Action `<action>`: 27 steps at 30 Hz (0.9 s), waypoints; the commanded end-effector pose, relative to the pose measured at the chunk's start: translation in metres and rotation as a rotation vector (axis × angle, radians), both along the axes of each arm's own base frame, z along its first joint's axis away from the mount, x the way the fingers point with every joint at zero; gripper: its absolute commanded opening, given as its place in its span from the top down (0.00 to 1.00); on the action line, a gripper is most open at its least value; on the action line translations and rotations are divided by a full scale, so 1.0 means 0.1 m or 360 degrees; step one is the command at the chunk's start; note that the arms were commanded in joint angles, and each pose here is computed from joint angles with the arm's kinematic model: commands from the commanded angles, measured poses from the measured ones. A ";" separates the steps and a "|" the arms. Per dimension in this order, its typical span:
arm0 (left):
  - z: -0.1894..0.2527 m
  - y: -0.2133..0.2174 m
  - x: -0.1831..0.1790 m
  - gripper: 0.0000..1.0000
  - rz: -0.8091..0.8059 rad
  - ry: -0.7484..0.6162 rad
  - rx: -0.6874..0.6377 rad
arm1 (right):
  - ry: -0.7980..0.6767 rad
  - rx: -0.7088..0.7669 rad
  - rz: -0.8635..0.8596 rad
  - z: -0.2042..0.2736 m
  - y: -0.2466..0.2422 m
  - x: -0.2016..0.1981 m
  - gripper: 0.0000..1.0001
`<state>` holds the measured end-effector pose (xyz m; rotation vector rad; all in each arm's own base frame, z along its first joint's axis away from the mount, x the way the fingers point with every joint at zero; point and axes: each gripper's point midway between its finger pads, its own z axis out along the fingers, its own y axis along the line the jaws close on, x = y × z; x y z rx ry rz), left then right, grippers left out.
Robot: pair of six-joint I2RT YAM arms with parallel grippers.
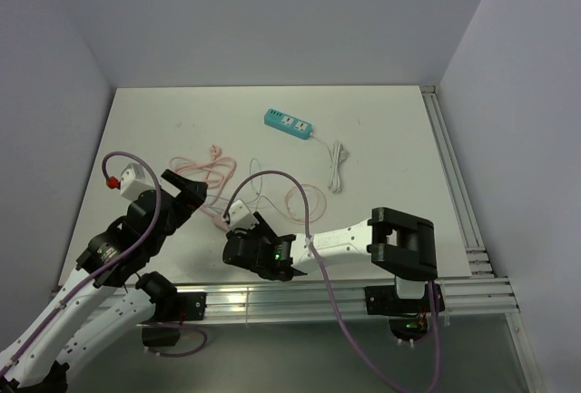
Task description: Insert the plug
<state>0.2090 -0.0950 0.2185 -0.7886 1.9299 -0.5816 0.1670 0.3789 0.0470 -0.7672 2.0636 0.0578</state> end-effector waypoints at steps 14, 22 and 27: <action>-0.01 -0.05 0.01 0.03 -0.0032 -0.0003 -0.0019 | 0.0517 -0.0239 0.0073 -0.63 -0.37 -0.47 0.88; -0.03 -0.06 0.01 0.03 -0.0034 0.0009 -0.0018 | 0.0539 -0.0233 0.0079 -0.64 -0.38 -0.49 0.87; -0.04 -0.05 0.01 0.03 -0.0034 0.0009 -0.0011 | 0.0549 -0.0207 0.0091 -0.63 -0.36 -0.50 0.85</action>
